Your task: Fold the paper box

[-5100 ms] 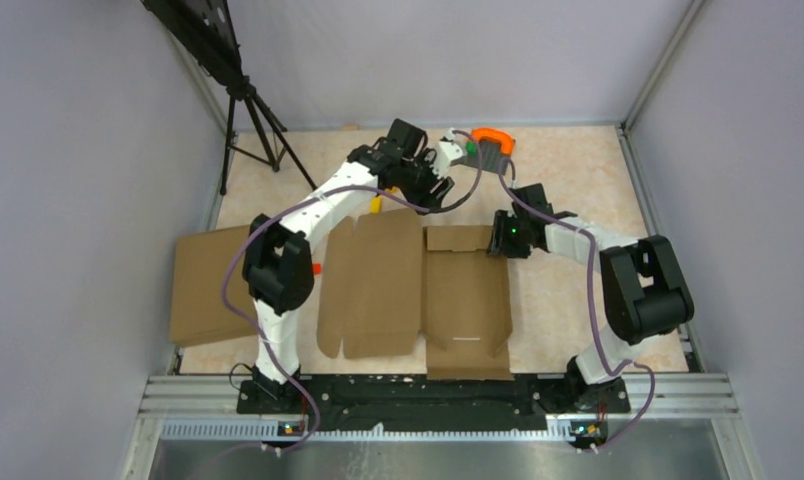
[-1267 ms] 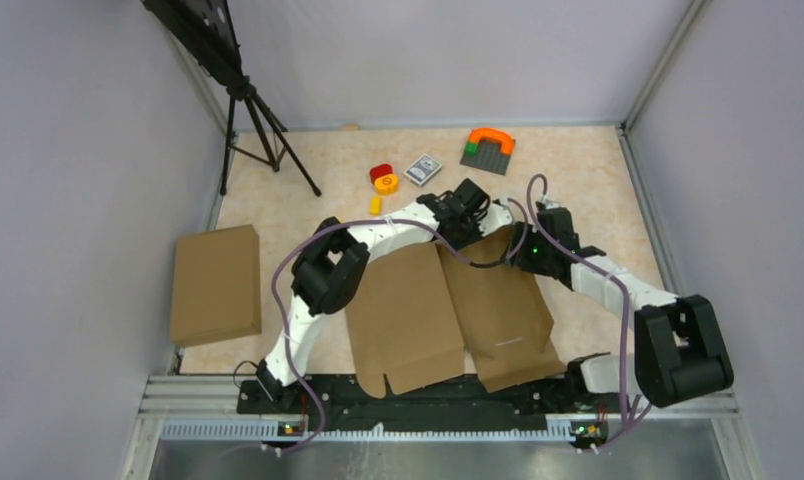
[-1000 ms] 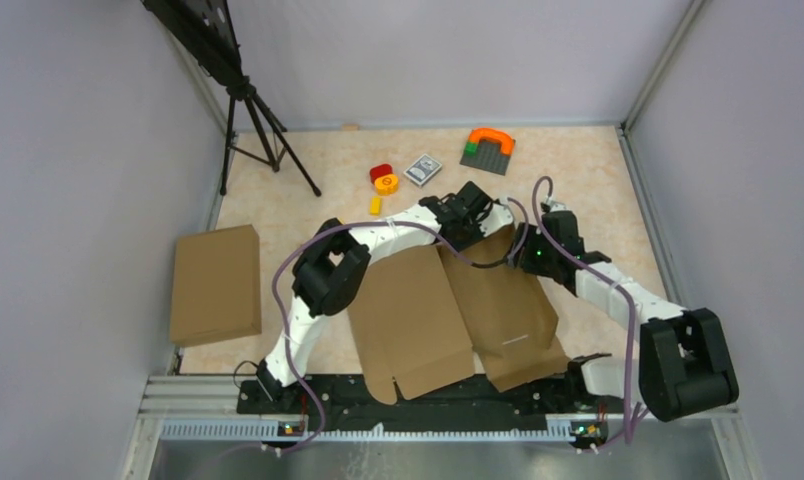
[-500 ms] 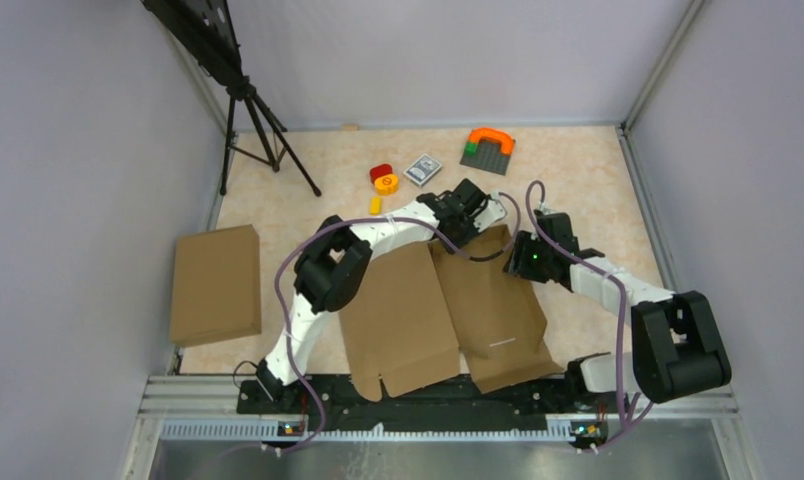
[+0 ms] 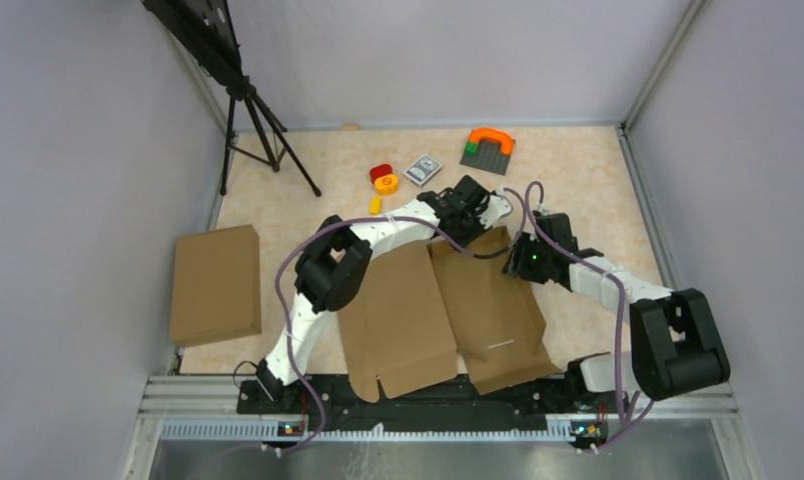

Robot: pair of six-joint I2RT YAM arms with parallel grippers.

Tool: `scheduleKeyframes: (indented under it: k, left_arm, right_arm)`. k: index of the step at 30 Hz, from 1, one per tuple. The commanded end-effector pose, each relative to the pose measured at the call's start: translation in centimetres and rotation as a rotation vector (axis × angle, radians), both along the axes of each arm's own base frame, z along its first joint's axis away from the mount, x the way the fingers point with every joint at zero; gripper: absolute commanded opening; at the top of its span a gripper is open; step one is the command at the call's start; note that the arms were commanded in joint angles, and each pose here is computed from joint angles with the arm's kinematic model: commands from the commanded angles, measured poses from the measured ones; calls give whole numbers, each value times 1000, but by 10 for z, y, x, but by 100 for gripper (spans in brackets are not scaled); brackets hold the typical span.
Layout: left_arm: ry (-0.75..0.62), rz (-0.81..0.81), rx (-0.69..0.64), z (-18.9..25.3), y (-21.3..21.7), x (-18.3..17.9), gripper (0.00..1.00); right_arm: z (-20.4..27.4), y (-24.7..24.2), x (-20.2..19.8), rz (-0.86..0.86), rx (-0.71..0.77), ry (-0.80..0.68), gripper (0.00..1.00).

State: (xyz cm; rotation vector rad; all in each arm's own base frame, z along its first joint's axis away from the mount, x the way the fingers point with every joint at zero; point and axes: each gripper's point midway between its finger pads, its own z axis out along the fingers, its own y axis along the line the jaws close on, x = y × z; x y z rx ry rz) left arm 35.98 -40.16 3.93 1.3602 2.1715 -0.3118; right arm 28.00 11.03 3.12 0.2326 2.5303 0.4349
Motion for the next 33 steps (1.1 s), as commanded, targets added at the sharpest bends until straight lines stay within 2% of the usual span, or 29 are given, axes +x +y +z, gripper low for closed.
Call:
scheduleKeyframes:
  k: [1,2,10,13,22,24,28,30,32,33]
  left_arm:
    - [-20,1,-66,4,-20,10,8]
    - [-26,7,-56,2,-18,12,0]
    - [-191,85,94,-9,7,21,0]
    - [-204,90,126,-14,16,20,0]
    - [-190,86,246,-40,41,8,0]
    - [-167,92,221,-38,40,9,0]
    - [-54,107,82,-19,34,13,0]
    - [-39,111,68,-13,39,17,0]
    - [-41,131,83,-10,46,22,0]
    - [-35,151,93,-11,52,26,0]
  right_arm:
    - [11,7,12,17,25,-34,43]
    - [11,7,12,16,25,-34,43]
    - [15,9,14,20,31,-43,44]
    - [16,9,15,27,31,-46,51]
    - [29,7,15,24,29,-85,59]
    - [30,7,14,26,29,-90,62]
    - [28,9,12,43,30,-73,62]
    - [27,9,11,50,27,-63,63]
    - [29,10,11,58,28,-70,68]
    - [32,9,11,60,27,-76,74]
